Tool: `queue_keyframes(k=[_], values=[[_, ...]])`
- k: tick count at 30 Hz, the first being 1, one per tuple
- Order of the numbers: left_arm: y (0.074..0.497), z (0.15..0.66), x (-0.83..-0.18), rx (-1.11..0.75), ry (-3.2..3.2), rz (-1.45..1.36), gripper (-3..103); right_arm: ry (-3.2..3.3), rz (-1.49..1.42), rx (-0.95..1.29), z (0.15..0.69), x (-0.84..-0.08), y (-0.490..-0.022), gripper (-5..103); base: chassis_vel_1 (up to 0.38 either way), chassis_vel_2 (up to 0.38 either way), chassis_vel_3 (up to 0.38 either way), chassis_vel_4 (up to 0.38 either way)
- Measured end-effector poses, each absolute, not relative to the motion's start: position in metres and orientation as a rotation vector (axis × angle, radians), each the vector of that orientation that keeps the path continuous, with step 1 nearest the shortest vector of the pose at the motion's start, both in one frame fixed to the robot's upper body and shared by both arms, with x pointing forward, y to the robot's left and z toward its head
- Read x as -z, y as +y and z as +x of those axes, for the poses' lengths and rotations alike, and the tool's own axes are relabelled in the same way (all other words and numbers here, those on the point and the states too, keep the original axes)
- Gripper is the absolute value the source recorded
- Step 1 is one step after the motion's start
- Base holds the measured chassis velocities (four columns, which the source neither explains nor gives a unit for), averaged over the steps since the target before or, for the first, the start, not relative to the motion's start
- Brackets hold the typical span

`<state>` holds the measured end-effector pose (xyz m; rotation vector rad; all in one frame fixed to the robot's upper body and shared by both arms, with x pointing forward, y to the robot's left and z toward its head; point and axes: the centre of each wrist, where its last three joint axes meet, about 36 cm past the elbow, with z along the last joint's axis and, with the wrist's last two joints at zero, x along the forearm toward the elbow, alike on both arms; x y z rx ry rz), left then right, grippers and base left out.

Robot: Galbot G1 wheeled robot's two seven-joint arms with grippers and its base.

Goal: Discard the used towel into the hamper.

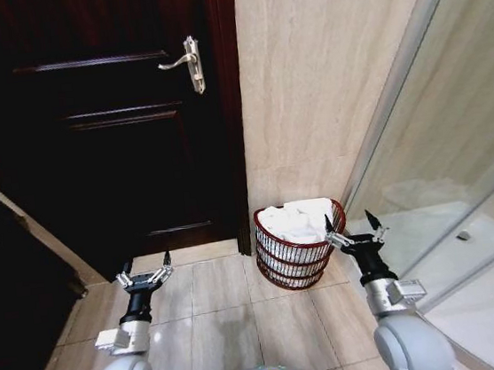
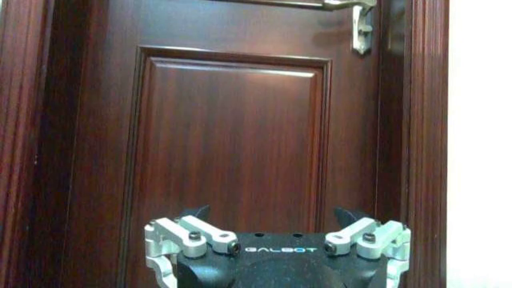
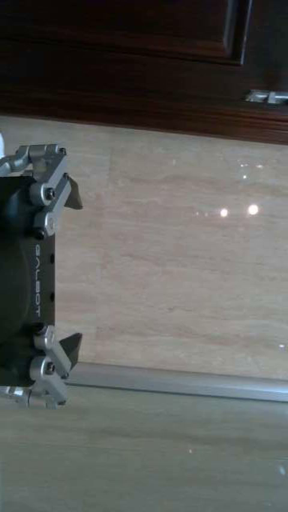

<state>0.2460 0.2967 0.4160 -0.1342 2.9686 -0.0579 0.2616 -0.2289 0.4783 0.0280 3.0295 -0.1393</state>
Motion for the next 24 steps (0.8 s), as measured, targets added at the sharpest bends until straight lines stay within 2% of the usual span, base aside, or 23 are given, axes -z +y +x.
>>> queue_keyframes(k=[12,24], values=[[0.293,0.249,-0.428,0.016,2.923,-0.173,100,3.072,0.056,0.042,0.246,-0.478,-0.218,100,0.000,0.000,0.000,0.000],[0.289,0.244,-0.424,0.019,2.936,-0.169,100,3.070,0.076,0.052,0.231,-0.474,-0.221,100,0.010,-0.007,-0.009,0.008]])
